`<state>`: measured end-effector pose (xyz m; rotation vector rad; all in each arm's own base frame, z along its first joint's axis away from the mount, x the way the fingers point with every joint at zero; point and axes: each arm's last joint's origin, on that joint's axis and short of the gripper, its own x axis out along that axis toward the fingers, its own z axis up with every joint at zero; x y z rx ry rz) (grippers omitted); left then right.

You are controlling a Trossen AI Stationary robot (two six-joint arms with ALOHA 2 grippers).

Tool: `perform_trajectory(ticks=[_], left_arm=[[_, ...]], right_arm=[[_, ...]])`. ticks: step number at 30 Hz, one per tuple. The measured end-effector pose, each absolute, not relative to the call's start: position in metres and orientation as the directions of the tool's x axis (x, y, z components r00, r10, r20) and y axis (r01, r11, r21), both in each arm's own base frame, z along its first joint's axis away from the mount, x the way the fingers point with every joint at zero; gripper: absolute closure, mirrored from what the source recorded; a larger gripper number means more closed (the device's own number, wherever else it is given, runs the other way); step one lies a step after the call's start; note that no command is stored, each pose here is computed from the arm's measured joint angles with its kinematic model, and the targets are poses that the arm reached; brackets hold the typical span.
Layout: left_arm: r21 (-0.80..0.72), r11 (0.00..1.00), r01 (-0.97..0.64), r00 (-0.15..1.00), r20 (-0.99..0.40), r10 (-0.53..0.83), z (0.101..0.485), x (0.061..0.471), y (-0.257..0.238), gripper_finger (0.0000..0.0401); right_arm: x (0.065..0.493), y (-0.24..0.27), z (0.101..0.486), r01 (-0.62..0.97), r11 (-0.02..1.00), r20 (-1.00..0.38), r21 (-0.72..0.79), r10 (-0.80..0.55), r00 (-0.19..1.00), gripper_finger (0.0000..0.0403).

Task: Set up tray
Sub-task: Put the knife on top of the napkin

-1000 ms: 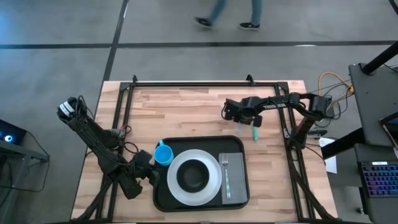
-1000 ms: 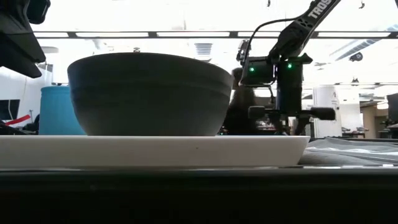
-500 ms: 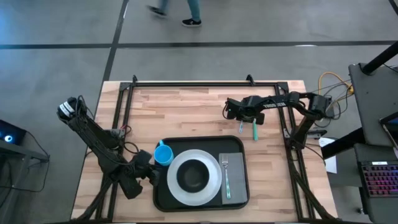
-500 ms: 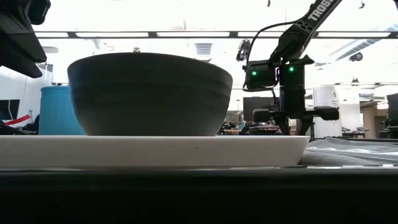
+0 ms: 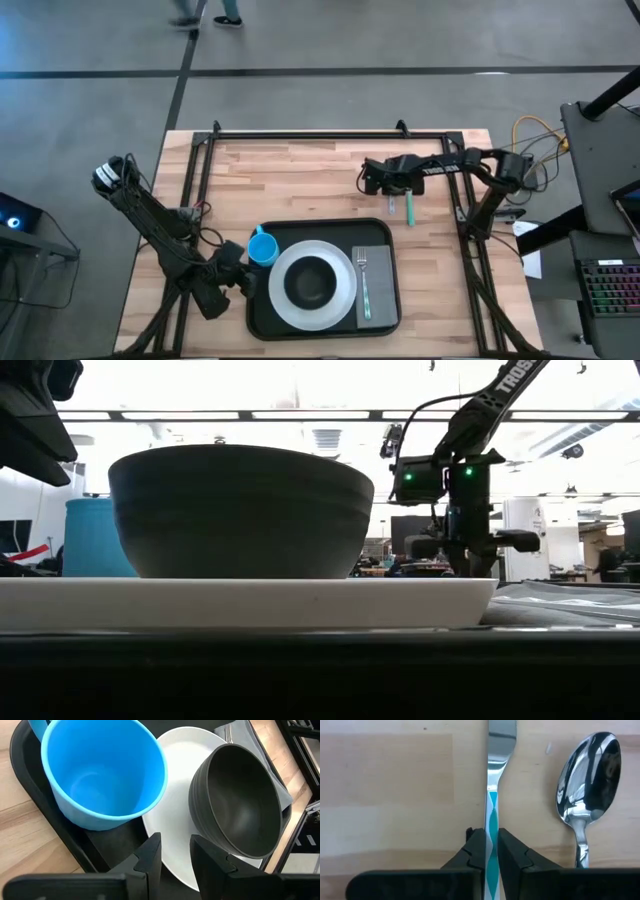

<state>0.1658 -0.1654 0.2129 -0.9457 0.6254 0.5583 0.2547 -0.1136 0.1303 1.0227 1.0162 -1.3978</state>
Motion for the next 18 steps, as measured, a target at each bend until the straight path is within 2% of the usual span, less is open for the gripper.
perform_trajectory(ticks=[4, 10, 15, 18], left_arm=[[-0.561, 0.473, -0.679, 0.693, -0.702, 0.162, 0.213, 0.166, -0.165, 0.0317], [-0.561, 0.473, -0.680, 0.693, -0.702, 0.163, 0.213, 0.166, -0.165, 0.0317], [-0.561, 0.473, -0.679, 0.693, -0.702, 0.163, 0.213, 0.166, -0.165, 0.0317], [-0.560, 0.473, -0.680, 0.693, -0.703, 0.163, 0.213, 0.166, -0.165, 0.0317]], right_arm=[[0.256, -0.102, 0.140, 1.000, -0.005, -0.961, -0.025, -0.275, -0.026, 0.0384], [0.265, -0.064, 0.168, 0.994, 0.081, -0.954, 0.074, -0.283, 0.094, 0.0384], [0.267, -0.008, 0.195, 0.978, 0.138, -0.956, 0.158, -0.228, 0.187, 0.0384], [0.266, 0.033, 0.204, 0.967, 0.118, -0.951, 0.224, -0.192, 0.244, 0.0384]])
